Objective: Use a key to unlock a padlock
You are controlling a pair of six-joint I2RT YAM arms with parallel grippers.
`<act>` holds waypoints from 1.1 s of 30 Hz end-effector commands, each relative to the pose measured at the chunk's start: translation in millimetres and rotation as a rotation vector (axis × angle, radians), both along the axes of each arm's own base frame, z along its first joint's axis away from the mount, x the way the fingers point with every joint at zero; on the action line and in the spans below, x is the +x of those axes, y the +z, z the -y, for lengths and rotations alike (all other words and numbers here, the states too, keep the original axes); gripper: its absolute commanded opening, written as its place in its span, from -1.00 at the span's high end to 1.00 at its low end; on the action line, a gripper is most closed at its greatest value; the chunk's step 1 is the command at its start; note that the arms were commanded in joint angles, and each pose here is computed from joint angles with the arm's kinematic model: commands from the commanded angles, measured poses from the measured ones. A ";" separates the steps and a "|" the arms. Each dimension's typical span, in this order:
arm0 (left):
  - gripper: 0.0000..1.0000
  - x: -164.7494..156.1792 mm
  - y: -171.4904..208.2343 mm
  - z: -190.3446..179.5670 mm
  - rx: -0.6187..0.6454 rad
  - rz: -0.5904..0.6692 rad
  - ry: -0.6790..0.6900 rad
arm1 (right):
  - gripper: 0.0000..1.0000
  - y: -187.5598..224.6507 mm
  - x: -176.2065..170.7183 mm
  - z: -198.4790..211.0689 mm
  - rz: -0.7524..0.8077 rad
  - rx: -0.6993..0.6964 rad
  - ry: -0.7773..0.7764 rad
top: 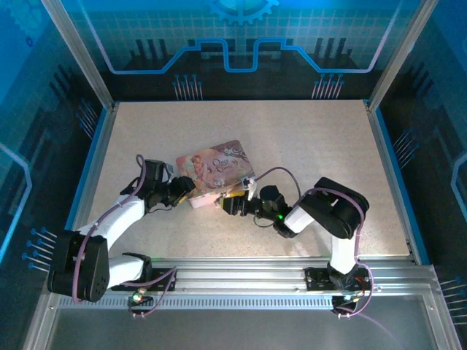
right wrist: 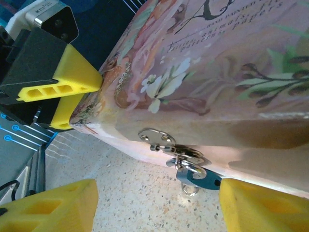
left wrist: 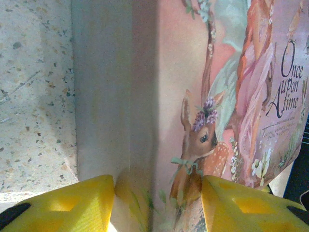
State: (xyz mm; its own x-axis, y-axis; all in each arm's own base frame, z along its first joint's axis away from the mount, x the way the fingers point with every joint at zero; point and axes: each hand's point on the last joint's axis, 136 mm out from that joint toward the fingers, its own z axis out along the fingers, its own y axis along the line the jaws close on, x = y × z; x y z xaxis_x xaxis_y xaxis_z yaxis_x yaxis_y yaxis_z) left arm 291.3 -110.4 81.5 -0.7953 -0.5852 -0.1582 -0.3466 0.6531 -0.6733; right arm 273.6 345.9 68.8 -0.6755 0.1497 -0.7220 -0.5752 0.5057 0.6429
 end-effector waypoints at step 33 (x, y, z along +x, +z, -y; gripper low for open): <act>-0.01 -19.1 -15.9 3.1 -0.012 -0.082 -0.012 | 0.17 3.4 0.0 -23.2 0.109 0.064 0.078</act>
